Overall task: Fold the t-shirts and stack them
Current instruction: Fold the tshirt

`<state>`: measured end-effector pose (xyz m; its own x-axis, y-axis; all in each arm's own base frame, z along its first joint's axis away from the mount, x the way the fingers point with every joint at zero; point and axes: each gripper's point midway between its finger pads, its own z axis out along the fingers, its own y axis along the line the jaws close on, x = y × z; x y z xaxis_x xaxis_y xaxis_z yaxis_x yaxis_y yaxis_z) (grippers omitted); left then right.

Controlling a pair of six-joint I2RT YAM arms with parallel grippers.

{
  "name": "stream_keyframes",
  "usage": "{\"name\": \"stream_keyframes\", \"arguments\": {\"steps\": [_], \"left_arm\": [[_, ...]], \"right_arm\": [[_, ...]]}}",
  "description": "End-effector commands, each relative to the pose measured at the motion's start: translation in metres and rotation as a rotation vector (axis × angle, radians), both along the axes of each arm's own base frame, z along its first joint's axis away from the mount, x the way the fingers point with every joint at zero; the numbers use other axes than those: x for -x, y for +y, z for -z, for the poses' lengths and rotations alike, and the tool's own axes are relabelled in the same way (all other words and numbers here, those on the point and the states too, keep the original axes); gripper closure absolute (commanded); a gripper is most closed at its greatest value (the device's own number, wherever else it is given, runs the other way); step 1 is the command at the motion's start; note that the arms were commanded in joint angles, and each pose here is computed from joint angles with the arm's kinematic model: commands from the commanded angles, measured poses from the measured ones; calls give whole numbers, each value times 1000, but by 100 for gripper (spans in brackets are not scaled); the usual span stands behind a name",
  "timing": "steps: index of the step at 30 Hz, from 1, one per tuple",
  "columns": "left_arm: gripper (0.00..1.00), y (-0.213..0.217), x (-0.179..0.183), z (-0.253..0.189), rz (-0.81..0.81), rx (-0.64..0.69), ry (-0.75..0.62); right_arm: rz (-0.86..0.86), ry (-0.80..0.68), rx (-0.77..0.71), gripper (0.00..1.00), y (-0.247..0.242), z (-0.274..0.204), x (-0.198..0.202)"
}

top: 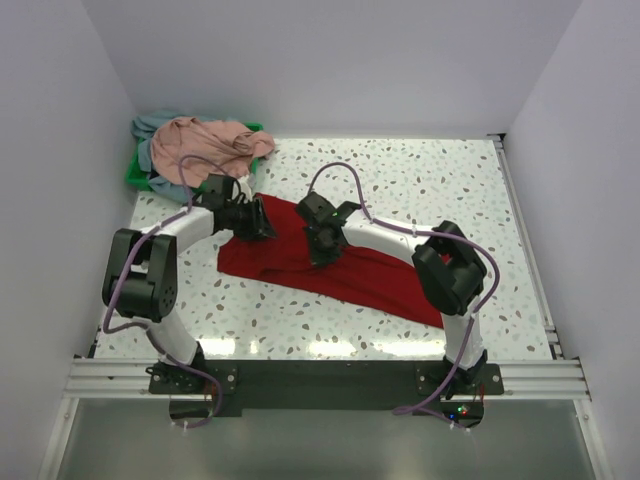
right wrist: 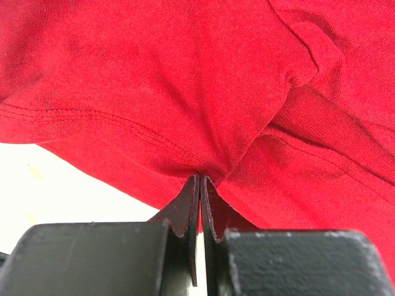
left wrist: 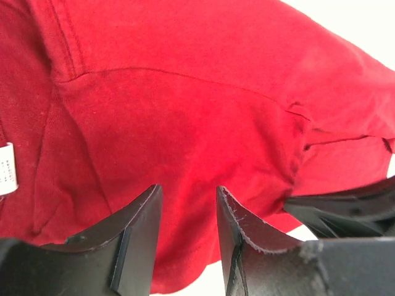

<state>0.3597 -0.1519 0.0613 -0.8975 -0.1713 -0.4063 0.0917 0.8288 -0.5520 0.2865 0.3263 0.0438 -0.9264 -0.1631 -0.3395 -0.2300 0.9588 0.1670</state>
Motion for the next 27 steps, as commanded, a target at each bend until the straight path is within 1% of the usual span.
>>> {"name": "stream_keyframes", "arguments": {"steps": [1,5,13,23,24,25,26,27], "left_arm": [[55,-1,-9,13,-23,31,12],[55,9,-8,27,-29,-28,46],[55,20,-16,29,-15,-110,34],[55,21,-17,33,7,-128,39],[55,21,-18,33,7,-128,38],[55,21,-18,32,8,-127,38],[55,20,-19,31,11,-124,34],[55,19,-20,29,14,-123,27]], "right_arm": [[3,-23,-30,100,1,-21,3],[4,-16,-8,100,-3,-15,5],[10,-41,46,100,-15,-17,2],[7,-30,63,100,-20,-14,5],[4,-25,62,98,-20,-14,7],[3,-24,55,94,-19,-16,7],[0,-25,48,84,-18,-19,8],[-9,-15,32,80,-15,-21,11]]}}
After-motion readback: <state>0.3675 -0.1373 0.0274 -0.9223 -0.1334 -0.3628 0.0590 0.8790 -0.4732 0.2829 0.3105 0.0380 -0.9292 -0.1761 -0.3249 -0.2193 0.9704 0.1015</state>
